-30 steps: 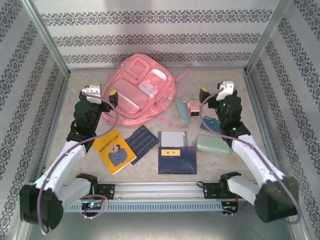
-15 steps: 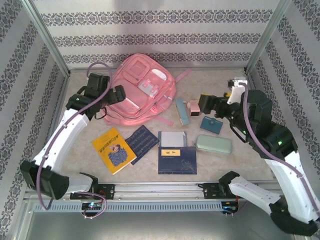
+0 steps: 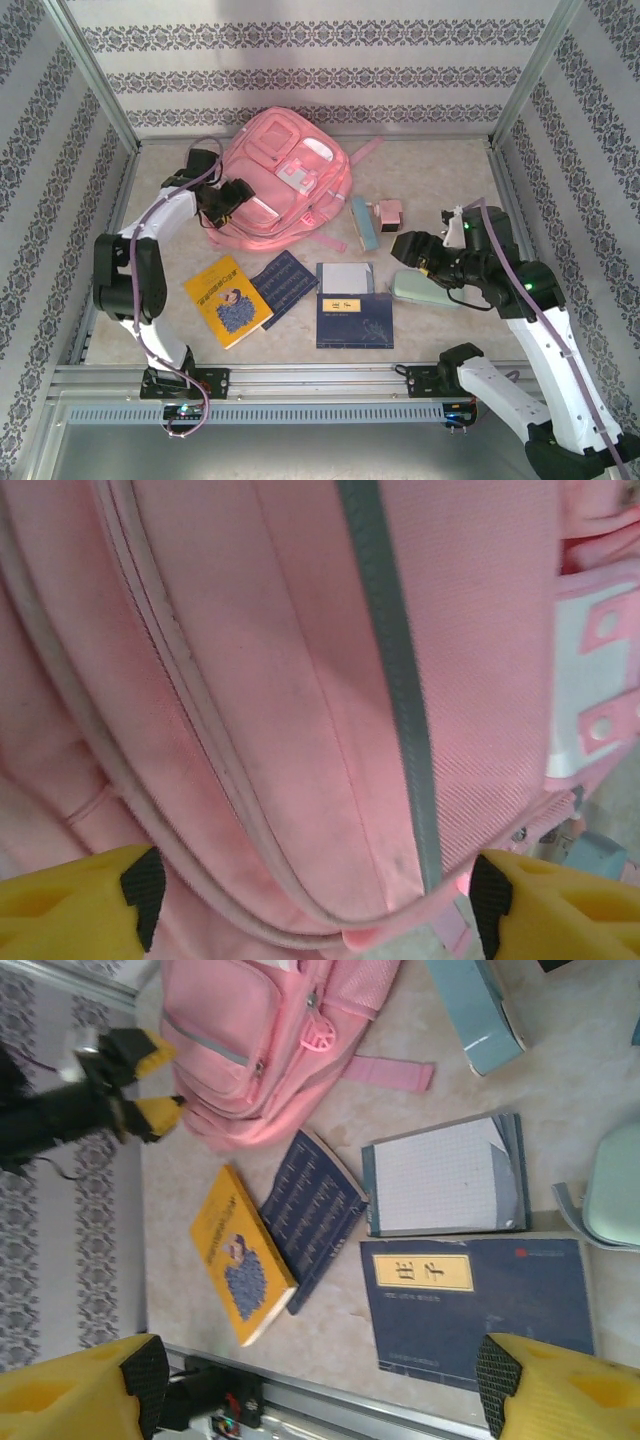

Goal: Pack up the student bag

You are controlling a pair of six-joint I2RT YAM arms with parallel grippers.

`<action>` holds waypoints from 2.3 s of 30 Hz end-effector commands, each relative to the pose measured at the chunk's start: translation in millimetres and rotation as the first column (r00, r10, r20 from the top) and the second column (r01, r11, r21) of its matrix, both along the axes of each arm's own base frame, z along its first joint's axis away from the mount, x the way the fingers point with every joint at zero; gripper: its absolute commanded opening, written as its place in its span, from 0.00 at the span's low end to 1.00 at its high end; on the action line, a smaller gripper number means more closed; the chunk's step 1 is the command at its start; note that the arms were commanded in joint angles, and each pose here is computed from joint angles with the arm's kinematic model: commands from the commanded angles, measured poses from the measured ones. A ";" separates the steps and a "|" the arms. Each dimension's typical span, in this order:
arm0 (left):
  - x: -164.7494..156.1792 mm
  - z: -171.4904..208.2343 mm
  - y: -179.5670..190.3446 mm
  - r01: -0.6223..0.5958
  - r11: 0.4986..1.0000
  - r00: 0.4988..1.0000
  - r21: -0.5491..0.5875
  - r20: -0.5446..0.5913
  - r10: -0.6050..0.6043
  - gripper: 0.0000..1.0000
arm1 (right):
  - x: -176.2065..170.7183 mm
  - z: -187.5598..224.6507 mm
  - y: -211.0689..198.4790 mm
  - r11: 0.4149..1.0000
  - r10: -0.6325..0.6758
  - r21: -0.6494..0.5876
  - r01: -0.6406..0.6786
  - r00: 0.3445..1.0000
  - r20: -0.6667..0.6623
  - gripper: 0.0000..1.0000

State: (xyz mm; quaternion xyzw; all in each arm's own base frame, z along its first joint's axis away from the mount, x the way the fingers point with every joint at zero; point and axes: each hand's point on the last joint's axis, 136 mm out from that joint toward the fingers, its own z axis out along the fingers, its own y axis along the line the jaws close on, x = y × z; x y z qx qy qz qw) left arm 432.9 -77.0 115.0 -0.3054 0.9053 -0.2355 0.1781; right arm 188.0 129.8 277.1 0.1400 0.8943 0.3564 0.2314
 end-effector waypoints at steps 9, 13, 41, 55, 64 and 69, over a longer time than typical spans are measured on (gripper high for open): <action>31.9 -33.2 -0.6 -0.054 0.995 0.998 -0.081 0.039 0.057 0.69 | 15.1 -5.8 9.0 0.996 -0.007 0.093 0.012 0.999 -0.054 0.70; 44.5 -40.1 -1.1 -0.078 0.991 0.993 -0.105 0.077 0.086 0.57 | 14.5 -10.0 9.6 0.995 -0.004 0.095 0.009 0.998 -0.059 0.61; 59.2 154.5 2.1 -0.270 0.912 0.871 -0.310 0.324 0.368 0.00 | 73.6 -15.5 42.4 0.998 0.031 0.055 -0.026 0.995 -0.096 0.66; -13.3 162.3 -38.6 -0.405 0.840 0.832 -0.360 0.235 0.502 0.00 | 121.8 -38.8 109.1 0.987 0.154 0.072 -0.143 0.968 -0.196 0.81; -39.5 141.0 -54.3 -0.383 0.837 0.863 -0.391 0.170 0.475 0.00 | 137.7 -56.2 146.6 0.982 0.171 0.116 -0.149 0.960 -0.222 0.90; -43.5 145.9 -66.1 -0.293 0.893 0.914 -0.340 0.173 0.366 0.00 | 148.9 -50.3 162.4 0.930 0.355 -0.078 -0.359 0.933 -0.065 0.86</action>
